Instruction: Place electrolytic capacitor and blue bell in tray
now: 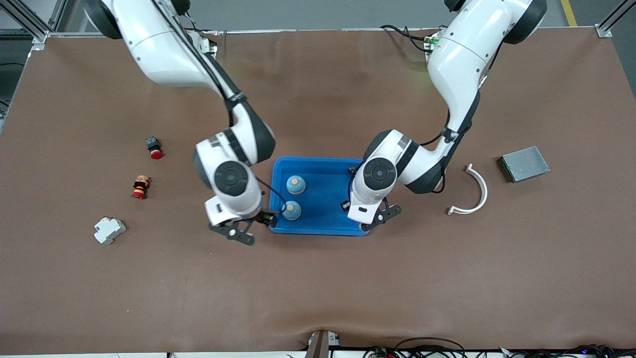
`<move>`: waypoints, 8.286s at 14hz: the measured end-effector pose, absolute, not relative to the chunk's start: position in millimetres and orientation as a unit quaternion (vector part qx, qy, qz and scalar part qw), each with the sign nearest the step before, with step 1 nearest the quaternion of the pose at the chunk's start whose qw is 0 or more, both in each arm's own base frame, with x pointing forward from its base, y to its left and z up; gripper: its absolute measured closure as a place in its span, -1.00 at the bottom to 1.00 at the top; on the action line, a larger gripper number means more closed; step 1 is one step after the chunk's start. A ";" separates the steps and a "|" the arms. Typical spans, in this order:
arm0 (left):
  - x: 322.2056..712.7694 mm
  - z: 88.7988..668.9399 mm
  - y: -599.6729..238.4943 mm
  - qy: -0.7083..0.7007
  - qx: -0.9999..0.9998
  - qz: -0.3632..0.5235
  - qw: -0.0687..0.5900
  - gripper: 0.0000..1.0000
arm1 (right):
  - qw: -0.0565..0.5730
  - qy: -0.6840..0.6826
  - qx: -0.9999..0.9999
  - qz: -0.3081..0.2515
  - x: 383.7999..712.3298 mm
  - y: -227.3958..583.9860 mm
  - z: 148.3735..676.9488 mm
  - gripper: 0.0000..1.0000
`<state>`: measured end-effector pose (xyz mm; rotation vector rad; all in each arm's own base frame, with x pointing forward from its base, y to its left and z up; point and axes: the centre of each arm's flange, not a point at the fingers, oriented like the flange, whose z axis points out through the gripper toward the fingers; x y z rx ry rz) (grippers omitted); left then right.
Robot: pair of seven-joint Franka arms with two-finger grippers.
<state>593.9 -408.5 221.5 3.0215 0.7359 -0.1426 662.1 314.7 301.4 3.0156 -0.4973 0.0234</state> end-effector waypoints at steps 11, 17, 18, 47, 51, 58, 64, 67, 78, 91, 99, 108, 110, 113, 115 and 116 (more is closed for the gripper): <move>587.0 192.4 -417.7 0.231 0.972 -0.046 0.015 0.32 | 0.040 -0.071 0.997 0.003 698.4 157.1 365.7 -1.00; 589.0 197.8 -420.9 0.239 0.970 -0.042 0.019 0.08 | 0.038 -0.013 0.999 0.012 699.2 88.7 399.9 -1.00; 589.4 200.3 -422.8 0.243 0.969 -0.040 0.021 -0.09 | 0.038 -0.006 0.999 0.014 698.9 78.1 407.0 -1.00; 642.6 444.3 -35.3 0.012 0.997 -0.077 0.005 -1.00 | -0.021 -0.051 0.998 -0.009 584.4 -2.7 615.8 -1.00; 629.6 496.5 -12.4 0.010 0.999 -0.038 0.005 -1.00 | -0.008 -0.042 0.999 -0.003 578.2 -0.9 624.4 -1.00; 613.5 588.9 -43.8 -0.008 1.000 0.019 0.006 -1.00 | 0.012 -0.012 1.000 0.000 576.5 -0.1 627.5 -1.00; 612.6 598.4 -46.1 0.011 1.000 0.026 0.007 -1.00 | 0.012 -0.012 1.000 0.000 576.3 -0.2 627.3 -1.00; 612.5 598.7 -48.1 0.010 1.000 0.026 0.007 -1.00 | 0.003 -0.015 1.000 0.000 576.1 1.0 627.7 -1.00; 610.3 600.2 -73.3 -0.004 0.999 0.029 -0.019 -1.00 | -0.011 -0.030 0.999 0.000 575.3 -3.3 628.2 -1.00; 595.1 603.9 -72.2 -0.002 0.999 0.026 -0.021 -1.00 | -0.016 -0.040 0.999 -0.004 573.1 -2.4 627.2 -1.00; 582.4 619.2 -46.5 0.030 0.999 0.041 0.014 -1.00 | -0.024 -0.040 0.999 -0.010 571.2 -1.2 626.6 -1.00; 573.9 643.2 -41.6 0.025 0.998 0.064 0.015 -1.00 | -0.028 -0.040 0.999 -0.013 570.4 -0.7 626.6 -1.00; 572.9 645.9 -40.3 0.026 0.997 0.067 0.015 -1.00 | -0.028 -0.041 0.999 -0.013 570.2 -1.5 626.8 -1.00; 573.0 645.6 -40.1 0.027 0.997 0.066 0.015 -1.00 | -0.028 -0.042 0.999 -0.013 569.9 -2.4 627.2 -1.00; 573.0 645.5 -40.1 0.027 0.997 0.066 0.015 -1.00 | -0.028 -0.042 0.999 -0.013 569.8 -2.6 627.4 -1.00; 573.0 645.4 -40.1 0.027 0.997 0.066 0.015 -1.00 | -0.028 -0.042 0.999 -0.013 569.8 -2.6 627.4 -1.00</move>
